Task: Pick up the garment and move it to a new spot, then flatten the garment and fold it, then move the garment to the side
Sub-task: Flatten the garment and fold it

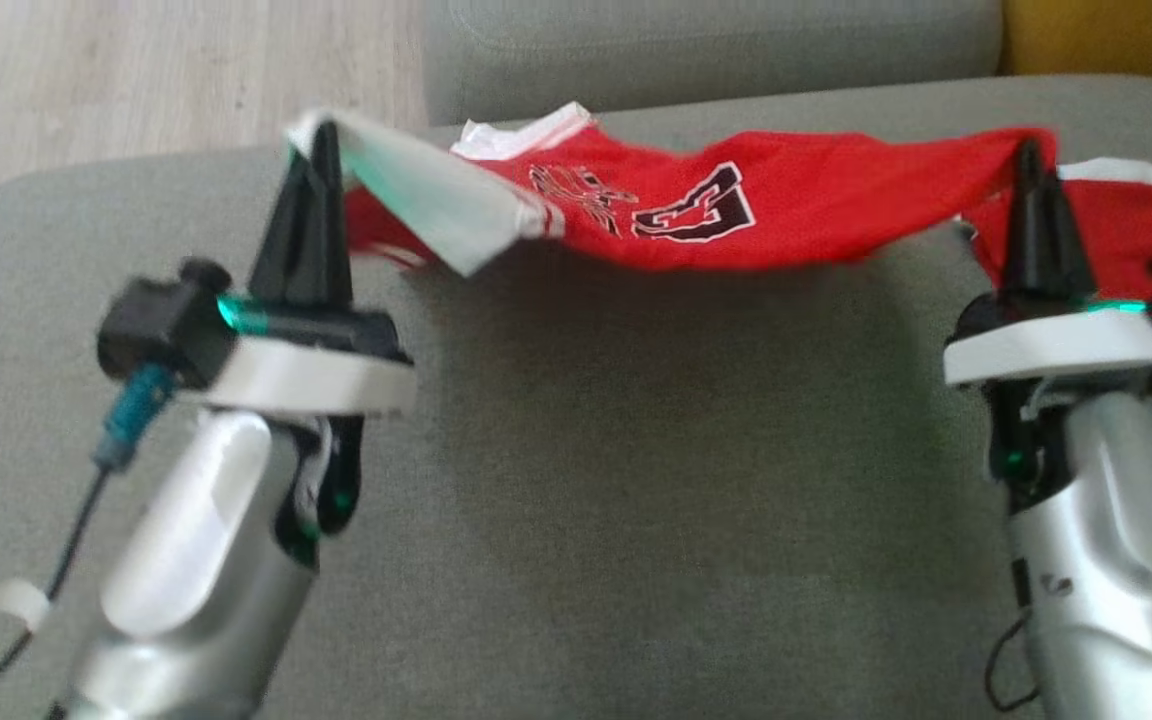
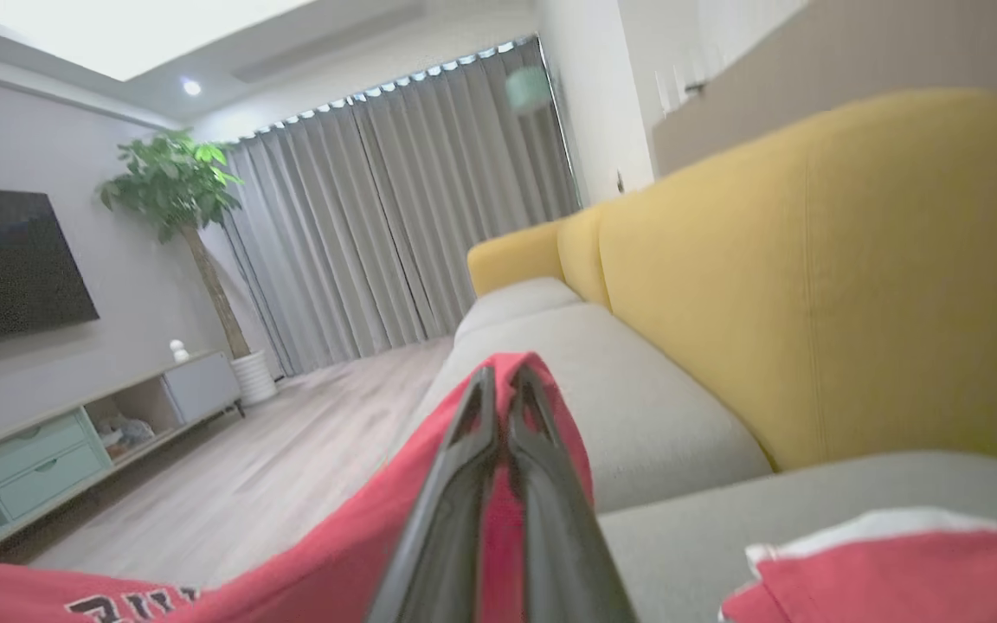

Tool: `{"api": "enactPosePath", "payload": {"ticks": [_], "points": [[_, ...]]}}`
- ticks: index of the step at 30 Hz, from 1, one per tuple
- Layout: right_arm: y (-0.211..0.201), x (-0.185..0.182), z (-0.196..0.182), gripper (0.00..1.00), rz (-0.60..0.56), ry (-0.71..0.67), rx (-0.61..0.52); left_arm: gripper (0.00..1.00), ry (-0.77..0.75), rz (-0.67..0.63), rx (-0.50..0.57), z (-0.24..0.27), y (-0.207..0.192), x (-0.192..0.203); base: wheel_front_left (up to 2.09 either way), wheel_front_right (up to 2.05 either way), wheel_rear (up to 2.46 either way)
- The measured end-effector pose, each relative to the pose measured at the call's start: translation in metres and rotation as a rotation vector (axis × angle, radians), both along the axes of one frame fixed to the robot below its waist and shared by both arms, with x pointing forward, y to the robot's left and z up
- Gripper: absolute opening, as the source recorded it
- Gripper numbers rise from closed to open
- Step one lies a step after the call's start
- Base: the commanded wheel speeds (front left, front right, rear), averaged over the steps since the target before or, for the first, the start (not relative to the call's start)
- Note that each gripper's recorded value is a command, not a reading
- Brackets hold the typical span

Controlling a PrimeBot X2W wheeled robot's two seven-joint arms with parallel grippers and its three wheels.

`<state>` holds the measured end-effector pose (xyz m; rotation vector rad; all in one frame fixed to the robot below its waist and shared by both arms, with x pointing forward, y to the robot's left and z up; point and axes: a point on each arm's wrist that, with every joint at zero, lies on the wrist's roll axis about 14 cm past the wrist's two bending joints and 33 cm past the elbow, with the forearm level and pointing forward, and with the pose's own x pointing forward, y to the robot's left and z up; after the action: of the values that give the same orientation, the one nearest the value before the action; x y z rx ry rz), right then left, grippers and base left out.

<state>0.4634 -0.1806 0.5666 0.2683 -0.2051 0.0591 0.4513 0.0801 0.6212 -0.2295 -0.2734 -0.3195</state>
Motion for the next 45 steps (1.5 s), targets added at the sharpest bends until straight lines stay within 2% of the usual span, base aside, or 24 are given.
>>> {"api": "enactPosePath", "payload": {"ticks": [6,13,18,22,25,29,30,35,39,41,45], "points": [[-0.005,-0.013,0.085,0.00,0.008,-0.219,-0.054,0.00,-0.183,-0.010,-0.038,0.075,0.003,-0.007,0.00,0.00,0.00],[-0.013,-0.049,0.164,0.00,-0.003,-0.400,-0.105,0.00,-0.416,-0.020,-0.141,0.157,0.007,-0.046,0.00,0.00,0.00],[-0.020,-0.064,0.175,0.00,-0.011,-0.399,-0.078,0.00,-0.491,-0.038,-0.165,0.180,0.008,-0.068,0.00,0.00,0.00],[-0.018,-0.059,0.166,0.00,-0.014,-0.349,-0.125,0.00,-0.457,-0.028,-0.111,0.175,0.013,-0.056,0.00,0.00,0.00],[-0.017,-0.044,0.153,0.00,-0.016,-0.296,-0.144,0.00,-0.404,-0.012,-0.056,0.164,0.018,-0.029,0.00,0.00,0.00],[-0.011,-0.003,0.146,0.00,0.005,-0.256,-0.154,0.00,-0.298,-0.014,0.002,0.137,0.020,0.024,0.00,0.00,0.00],[-0.011,-0.003,0.146,0.00,0.005,-0.256,-0.154,0.00,-0.298,-0.014,0.002,0.137,0.020,0.024,0.00,0.00,0.00],[-0.004,0.078,0.132,0.00,0.049,-0.175,-0.187,0.00,-0.219,0.029,0.132,0.111,0.036,0.108,0.00,0.00,0.00],[-0.006,0.136,0.132,0.00,0.039,-0.177,-0.187,0.00,-0.252,0.077,0.185,0.118,0.047,0.161,0.00,0.00,0.00],[-0.014,0.159,0.139,0.00,0.019,-0.212,-0.099,0.00,-0.288,0.097,0.174,0.127,0.050,0.180,0.00,0.00,0.00],[-0.009,0.190,0.128,0.00,0.010,-0.223,-0.213,0.00,-0.307,0.085,0.192,0.122,0.048,0.202,0.00,0.00,0.00]]}}
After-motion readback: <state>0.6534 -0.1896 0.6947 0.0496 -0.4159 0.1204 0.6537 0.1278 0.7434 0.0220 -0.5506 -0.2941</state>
